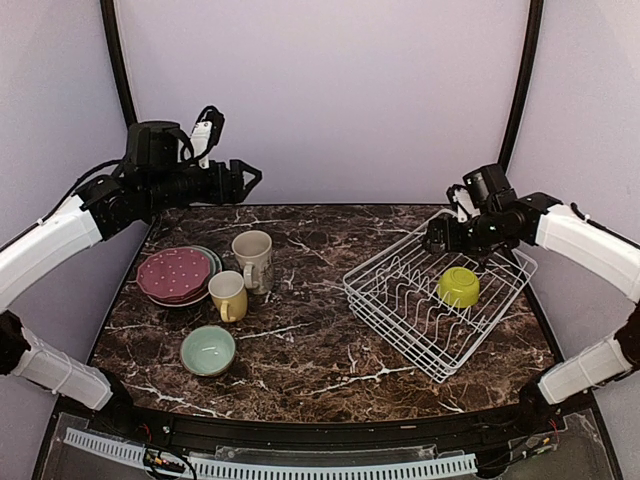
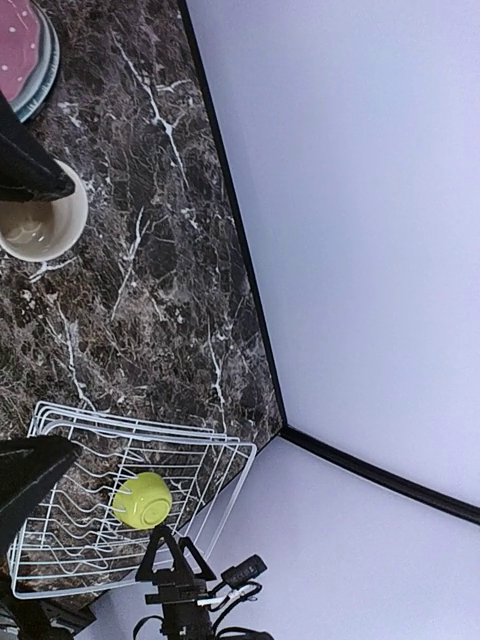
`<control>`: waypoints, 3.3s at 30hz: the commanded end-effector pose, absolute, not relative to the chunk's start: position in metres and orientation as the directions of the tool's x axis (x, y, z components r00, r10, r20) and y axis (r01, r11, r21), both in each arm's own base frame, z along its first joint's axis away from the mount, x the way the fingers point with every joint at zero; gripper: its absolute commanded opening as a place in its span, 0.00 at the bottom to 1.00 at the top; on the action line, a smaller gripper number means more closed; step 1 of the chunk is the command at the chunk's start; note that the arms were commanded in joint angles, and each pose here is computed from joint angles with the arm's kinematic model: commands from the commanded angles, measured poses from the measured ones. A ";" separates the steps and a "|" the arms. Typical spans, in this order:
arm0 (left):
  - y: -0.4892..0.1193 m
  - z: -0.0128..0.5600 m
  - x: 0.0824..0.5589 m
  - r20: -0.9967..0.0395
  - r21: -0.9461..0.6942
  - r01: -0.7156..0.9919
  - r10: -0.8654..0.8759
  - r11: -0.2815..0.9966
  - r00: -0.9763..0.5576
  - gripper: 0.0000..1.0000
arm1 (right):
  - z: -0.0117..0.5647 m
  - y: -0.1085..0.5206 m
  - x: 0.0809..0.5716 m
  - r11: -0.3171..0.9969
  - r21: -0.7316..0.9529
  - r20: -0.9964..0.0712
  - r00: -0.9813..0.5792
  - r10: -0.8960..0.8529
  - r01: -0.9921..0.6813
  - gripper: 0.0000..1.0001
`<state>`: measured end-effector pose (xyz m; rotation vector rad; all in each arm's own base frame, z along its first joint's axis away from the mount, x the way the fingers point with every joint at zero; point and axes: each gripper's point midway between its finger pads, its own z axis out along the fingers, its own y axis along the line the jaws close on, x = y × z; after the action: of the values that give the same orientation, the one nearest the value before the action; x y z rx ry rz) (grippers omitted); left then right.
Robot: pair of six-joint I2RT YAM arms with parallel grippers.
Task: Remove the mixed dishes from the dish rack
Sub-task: Grab the bowl from the dish rack.
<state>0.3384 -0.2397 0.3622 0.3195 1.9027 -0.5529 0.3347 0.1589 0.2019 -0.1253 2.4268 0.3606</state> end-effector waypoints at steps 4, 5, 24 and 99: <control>-0.266 0.333 0.346 -0.920 -0.164 0.573 0.084 0.803 -0.382 0.80 | 0.167 0.117 0.337 0.999 0.046 -0.509 -0.861 0.003 -0.024 0.99; -0.267 0.323 0.345 -0.912 -0.163 0.577 0.101 0.800 -0.398 0.80 | 0.161 0.112 0.339 0.999 0.047 -0.490 -0.871 0.020 -0.003 0.99; -0.271 0.307 0.336 -0.892 -0.191 0.604 0.121 0.774 -0.437 0.80 | 0.085 0.085 0.343 0.994 -0.007 -0.318 -0.943 0.097 0.105 0.79; -0.290 0.266 0.341 -0.826 -0.271 0.601 0.139 0.752 -0.546 0.80 | 0.091 0.015 0.404 0.555 0.620 -0.278 -0.506 0.816 0.554 0.99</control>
<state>0.3438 -0.2902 0.2715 0.5502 2.0764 -0.6706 0.4062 0.0310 0.0797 1.0439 2.3309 0.6923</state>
